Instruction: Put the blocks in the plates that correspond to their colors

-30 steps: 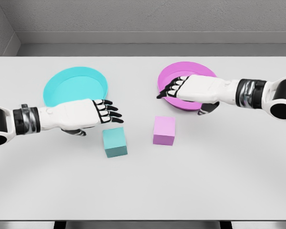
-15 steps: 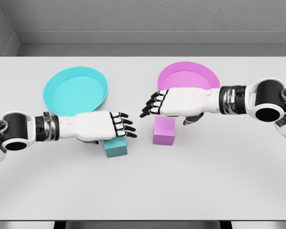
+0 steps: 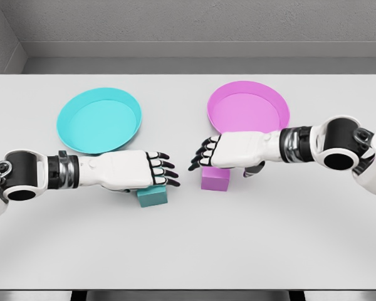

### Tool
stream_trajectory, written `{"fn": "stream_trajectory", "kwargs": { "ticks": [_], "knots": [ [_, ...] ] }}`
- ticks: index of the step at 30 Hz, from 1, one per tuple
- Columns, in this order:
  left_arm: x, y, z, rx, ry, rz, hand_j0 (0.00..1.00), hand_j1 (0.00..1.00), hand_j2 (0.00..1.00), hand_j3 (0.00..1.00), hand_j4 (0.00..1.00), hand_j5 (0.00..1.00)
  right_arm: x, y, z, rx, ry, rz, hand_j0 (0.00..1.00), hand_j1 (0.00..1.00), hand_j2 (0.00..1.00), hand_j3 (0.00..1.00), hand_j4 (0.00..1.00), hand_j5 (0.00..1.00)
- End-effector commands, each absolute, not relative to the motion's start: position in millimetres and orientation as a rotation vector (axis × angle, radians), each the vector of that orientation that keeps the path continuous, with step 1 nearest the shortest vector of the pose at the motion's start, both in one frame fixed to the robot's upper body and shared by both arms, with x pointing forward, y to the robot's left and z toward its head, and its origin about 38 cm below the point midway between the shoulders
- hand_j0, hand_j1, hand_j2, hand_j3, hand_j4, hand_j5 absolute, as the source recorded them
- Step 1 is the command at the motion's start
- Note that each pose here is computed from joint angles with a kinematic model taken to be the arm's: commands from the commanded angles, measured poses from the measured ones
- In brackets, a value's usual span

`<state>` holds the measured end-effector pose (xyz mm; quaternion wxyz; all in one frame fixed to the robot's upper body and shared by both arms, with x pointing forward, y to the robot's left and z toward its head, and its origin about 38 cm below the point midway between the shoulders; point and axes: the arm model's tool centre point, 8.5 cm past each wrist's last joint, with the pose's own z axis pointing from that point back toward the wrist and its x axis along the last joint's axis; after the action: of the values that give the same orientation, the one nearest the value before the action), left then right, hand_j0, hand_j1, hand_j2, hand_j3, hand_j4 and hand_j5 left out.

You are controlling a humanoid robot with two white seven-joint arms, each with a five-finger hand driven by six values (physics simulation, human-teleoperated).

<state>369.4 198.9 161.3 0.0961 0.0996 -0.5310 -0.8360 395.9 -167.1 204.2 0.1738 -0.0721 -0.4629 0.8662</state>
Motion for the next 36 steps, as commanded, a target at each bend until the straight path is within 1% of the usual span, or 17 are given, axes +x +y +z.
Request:
{"fn": "stream_trajectory", "kwargs": {
  "ticks": [1, 3, 9, 12, 13, 15, 16, 25, 27, 33, 35, 36],
  "knots": [
    [368, 198, 164, 0.293, -1.582, -2.477, 0.89, 0.89, 0.89, 0.89, 0.89, 0.89, 396, -168, 202, -0.203, -1.305, 2.451, 1.00, 1.00, 1.00, 1.00, 1.00, 1.00],
    [368, 199, 164, 0.295, -1.580, -2.479, 0.85, 0.85, 0.85, 0.85, 0.85, 0.85, 396, -168, 202, -0.203, -1.305, 2.451, 1.00, 1.00, 1.00, 1.00, 1.00, 1.00],
    [367, 205, 164, 0.307, -1.560, -2.487, 0.69, 0.69, 0.69, 0.69, 0.69, 0.69, 398, -164, 188, -0.168, -1.270, 2.452, 1.00, 1.00, 1.00, 1.00, 1.00, 1.00],
    [367, 204, 165, 0.305, -1.564, -2.488, 0.64, 0.64, 0.64, 0.64, 0.64, 0.64, 399, -163, 187, -0.164, -1.270, 2.450, 1.00, 1.00, 1.00, 1.00, 1.00, 1.00],
    [367, 204, 165, 0.305, -1.564, -2.488, 0.62, 0.62, 0.62, 0.62, 0.62, 0.62, 399, -163, 187, -0.164, -1.270, 2.450, 0.97, 0.97, 0.97, 0.97, 0.97, 0.97],
    [366, 204, 165, 0.305, -1.562, -2.489, 0.58, 0.58, 0.58, 0.58, 0.58, 0.58, 399, -163, 187, -0.166, -1.269, 2.453, 0.64, 0.64, 0.64, 0.64, 0.64, 0.64],
    [367, 206, 165, 0.309, -1.559, -2.490, 0.58, 0.58, 0.58, 0.58, 0.58, 0.58, 399, -163, 187, -0.166, -1.269, 2.453, 0.53, 0.53, 0.53, 0.53, 0.53, 0.53],
    [374, 217, 178, 0.359, -1.558, -2.473, 0.56, 0.56, 0.56, 0.56, 0.56, 0.56, 402, -165, 187, -0.183, -1.260, 2.451, 0.53, 0.53, 0.53, 0.53, 0.53, 0.53],
    [376, 222, 185, 0.353, -1.579, -2.431, 0.56, 0.56, 0.56, 0.56, 0.56, 0.56, 402, -165, 189, -0.187, -1.264, 2.450, 0.53, 0.53, 0.53, 0.53, 0.53, 0.53],
    [387, 231, 205, 0.407, -1.623, -2.360, 0.56, 0.56, 0.56, 0.56, 0.56, 0.56, 409, -163, 207, -0.235, -1.304, 2.445, 0.53, 0.53, 0.53, 0.53, 0.53, 0.53],
    [388, 231, 208, 0.403, -1.638, -2.343, 0.56, 0.56, 0.56, 0.56, 0.56, 0.56, 412, -164, 215, -0.256, -1.328, 2.434, 0.53, 0.53, 0.53, 0.53, 0.53, 0.53],
    [391, 232, 216, 0.429, -1.653, -2.332, 0.55, 0.55, 0.55, 0.55, 0.55, 0.55, 412, -165, 218, -0.260, -1.336, 2.427, 0.53, 0.53, 0.53, 0.53, 0.53, 0.53]
  ]
}}
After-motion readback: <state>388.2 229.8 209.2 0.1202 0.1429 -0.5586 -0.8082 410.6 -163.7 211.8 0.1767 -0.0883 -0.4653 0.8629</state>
